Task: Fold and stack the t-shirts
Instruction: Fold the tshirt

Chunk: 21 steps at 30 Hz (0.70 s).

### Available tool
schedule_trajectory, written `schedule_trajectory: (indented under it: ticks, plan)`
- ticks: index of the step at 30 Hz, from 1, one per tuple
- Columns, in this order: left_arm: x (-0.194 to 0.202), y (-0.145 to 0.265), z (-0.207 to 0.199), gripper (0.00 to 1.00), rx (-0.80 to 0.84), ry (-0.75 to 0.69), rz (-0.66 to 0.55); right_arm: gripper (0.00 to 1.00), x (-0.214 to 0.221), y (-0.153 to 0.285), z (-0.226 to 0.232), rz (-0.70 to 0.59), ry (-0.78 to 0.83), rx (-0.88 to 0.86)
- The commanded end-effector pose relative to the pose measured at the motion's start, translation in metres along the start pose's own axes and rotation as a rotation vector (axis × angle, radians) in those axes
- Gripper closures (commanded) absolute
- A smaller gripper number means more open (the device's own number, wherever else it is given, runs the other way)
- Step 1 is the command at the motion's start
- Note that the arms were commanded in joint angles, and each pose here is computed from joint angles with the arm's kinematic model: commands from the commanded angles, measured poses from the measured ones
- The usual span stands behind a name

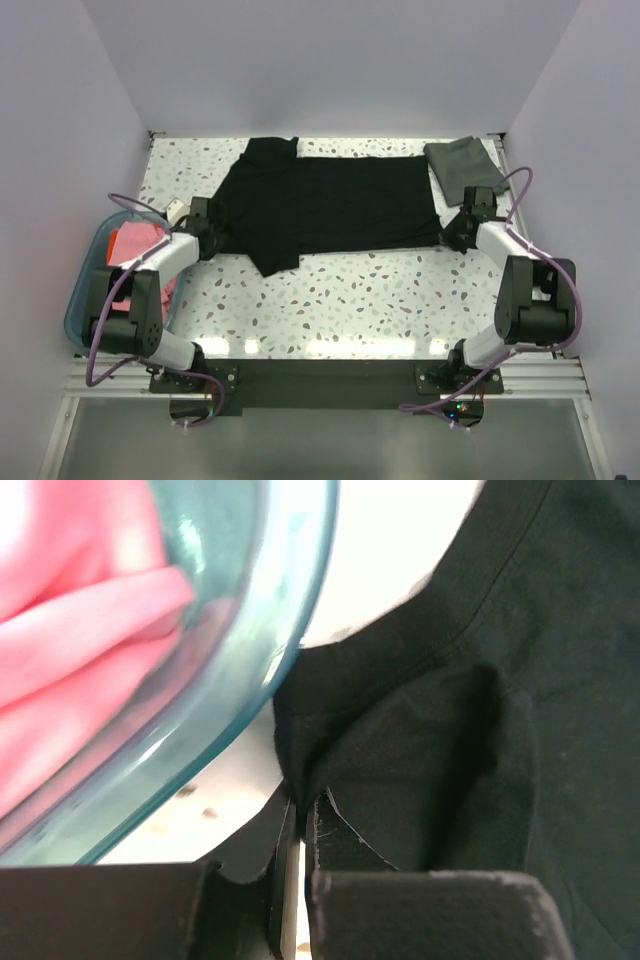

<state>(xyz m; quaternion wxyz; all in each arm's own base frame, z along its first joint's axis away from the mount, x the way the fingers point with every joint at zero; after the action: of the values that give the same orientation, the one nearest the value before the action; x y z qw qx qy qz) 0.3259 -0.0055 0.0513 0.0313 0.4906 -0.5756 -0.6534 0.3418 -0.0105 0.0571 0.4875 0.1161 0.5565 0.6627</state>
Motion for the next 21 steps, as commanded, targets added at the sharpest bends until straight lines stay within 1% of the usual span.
schedule_trajectory:
  ticks: [1,5,7,8,12,13,15,16,17,18,19,20,21]
  plan:
    - [-0.003,0.011,0.023,1.00,-0.077,0.030,-0.033,1.00,-0.008,0.017,-0.018,-0.045,-0.018,0.019]
    - [0.016,0.015,0.041,1.00,-0.098,0.040,-0.007,1.00,-0.003,0.031,-0.037,-0.040,-0.067,0.024]
    - [0.020,0.020,0.045,1.00,-0.097,0.056,-0.007,1.00,0.007,0.034,-0.049,-0.019,-0.080,0.036]
    - [0.029,0.020,0.053,1.00,-0.109,0.052,0.006,1.00,0.008,0.037,-0.053,-0.018,-0.092,0.032]
    - [0.038,0.029,0.064,1.00,-0.089,0.077,0.002,1.00,0.022,0.047,-0.072,-0.018,-0.119,0.038]
    - [0.040,0.031,0.065,1.00,-0.077,0.081,0.000,0.95,0.020,0.053,-0.072,-0.040,-0.120,0.023]
    - [0.047,0.035,0.068,1.00,-0.049,0.078,0.010,0.85,0.025,0.058,-0.077,-0.035,-0.116,0.024]
    - [0.047,0.036,0.066,1.00,-0.028,0.076,0.010,0.68,0.025,0.062,-0.076,-0.043,-0.114,0.011]
    - [0.051,0.037,0.067,0.88,-0.012,0.066,0.017,0.59,0.026,0.064,-0.076,-0.042,-0.100,0.002]
    - [0.050,0.042,0.062,0.79,0.033,0.056,0.016,0.52,0.026,0.067,-0.075,-0.048,-0.081,-0.008]
    - [0.048,0.045,0.058,0.70,0.067,0.054,0.008,0.43,0.024,0.072,-0.068,-0.052,-0.062,-0.055]
    - [0.044,0.052,0.055,0.50,0.110,0.041,-0.014,0.34,0.024,0.074,-0.065,-0.051,-0.028,-0.078]
    - [0.042,0.055,0.054,0.41,0.131,0.036,-0.022,0.32,0.022,0.079,-0.060,-0.059,-0.004,-0.099]
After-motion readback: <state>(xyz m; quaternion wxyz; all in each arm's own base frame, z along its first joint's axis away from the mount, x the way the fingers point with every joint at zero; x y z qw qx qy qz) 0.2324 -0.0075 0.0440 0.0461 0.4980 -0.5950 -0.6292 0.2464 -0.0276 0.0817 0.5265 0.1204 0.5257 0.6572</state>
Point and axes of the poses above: each gripper's point midway between its finger pads, its own y axis back along the fingers, its own z axis along the line the jaws close on, x = y × z, the point moved 2 cm from there along y, back along the fingers, and after that the axes turned 9 degrees about -y, right-handed, at the moved point
